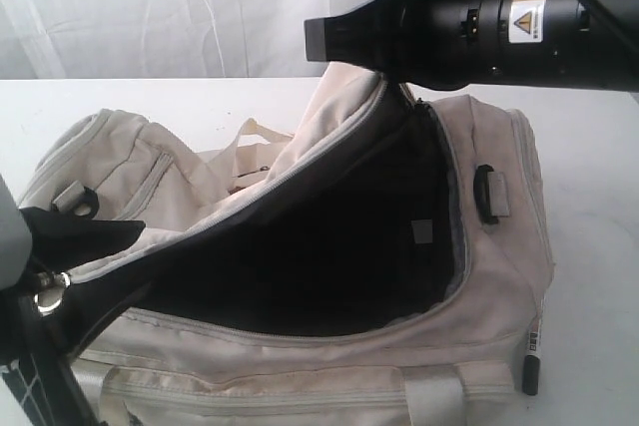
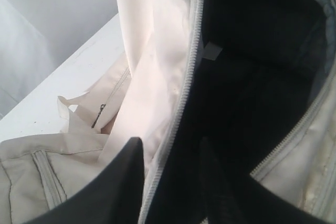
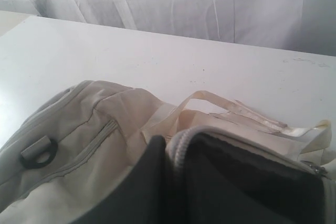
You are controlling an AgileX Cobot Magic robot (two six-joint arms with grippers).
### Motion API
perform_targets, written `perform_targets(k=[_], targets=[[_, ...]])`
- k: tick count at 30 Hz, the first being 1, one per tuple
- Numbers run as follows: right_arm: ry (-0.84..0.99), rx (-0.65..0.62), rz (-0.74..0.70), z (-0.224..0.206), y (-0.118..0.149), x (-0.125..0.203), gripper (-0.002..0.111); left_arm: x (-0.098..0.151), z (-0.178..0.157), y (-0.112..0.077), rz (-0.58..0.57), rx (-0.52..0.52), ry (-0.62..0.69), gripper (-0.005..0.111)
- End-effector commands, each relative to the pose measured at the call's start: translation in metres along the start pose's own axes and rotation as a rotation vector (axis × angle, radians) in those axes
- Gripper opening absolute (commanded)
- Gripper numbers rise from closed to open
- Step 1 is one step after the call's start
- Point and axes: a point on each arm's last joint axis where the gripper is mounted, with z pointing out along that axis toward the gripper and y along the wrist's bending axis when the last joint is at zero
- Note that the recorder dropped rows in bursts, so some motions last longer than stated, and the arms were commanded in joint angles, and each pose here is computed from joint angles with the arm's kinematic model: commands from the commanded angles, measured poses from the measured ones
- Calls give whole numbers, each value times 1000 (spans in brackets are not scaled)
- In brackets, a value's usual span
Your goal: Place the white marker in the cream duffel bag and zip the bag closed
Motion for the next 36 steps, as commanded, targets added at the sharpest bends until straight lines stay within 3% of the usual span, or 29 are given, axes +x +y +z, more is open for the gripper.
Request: perform_targets(k=[1,6,15,17,21,23,30,36], targets=[[-63,-19,-19,-6,1,-10,8,3,0,2,-32,-21,20,25],[-66,-27,1,-6,2,-10,8,4,0,3,-28,-29,25,1],[-60,-70,-51,-7,13,-7,8,3,0,2,-28,-17,18,1],[-74,-77,-51,-7,14,-8,8,0,0,-4,-28,42,-12,9],[-127,-100,-46,-7,16,-13,8,-5,-1,-12,-23,139,-65,44],[-144,-109,-44,-8,16,-15,8,-4,1,-14,-17,143,-53,55],[-158,-117,-42,-8,17,-16,8,6,19,-18,149,126,47,54],[-157,-116,-41,-8,17,-16,8,10,28,-9,185,-6,101,54]])
